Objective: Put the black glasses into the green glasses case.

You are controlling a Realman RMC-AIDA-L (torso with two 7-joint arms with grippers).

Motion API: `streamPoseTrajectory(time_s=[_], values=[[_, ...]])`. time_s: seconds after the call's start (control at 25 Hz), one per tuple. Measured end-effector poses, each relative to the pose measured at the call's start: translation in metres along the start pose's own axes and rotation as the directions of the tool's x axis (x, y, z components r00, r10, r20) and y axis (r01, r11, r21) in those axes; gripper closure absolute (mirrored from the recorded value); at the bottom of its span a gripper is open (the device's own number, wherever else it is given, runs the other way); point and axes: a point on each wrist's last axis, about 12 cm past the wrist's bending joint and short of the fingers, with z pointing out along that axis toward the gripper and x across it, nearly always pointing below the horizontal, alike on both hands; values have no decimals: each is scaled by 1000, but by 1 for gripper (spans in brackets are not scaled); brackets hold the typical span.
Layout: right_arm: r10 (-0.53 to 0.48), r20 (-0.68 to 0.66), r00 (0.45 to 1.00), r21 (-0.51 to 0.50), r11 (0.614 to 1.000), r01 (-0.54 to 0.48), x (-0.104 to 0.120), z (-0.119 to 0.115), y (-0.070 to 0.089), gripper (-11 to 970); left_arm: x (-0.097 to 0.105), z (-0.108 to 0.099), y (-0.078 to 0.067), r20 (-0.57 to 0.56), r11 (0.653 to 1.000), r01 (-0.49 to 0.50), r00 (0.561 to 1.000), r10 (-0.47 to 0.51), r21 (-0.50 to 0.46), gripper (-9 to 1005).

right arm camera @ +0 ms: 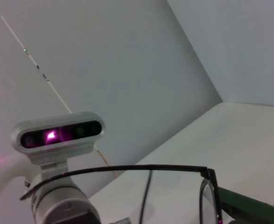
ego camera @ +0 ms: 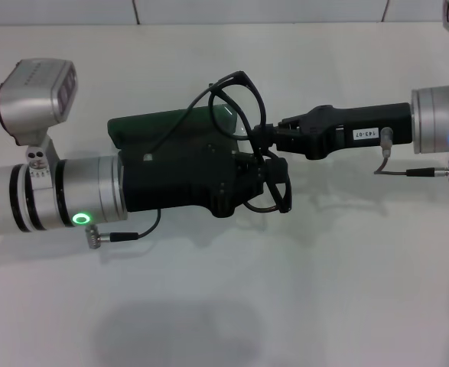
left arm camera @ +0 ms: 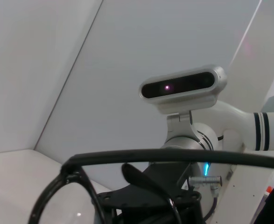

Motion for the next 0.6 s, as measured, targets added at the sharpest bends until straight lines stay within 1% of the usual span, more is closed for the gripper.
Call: streamPoseTrajectory(time_s=[0.6], values=[[-23, 7, 1000, -35, 999, 24, -1, -1, 4, 908, -3, 2, 1, 2, 1000, -6, 1000, 6, 2, 989]])
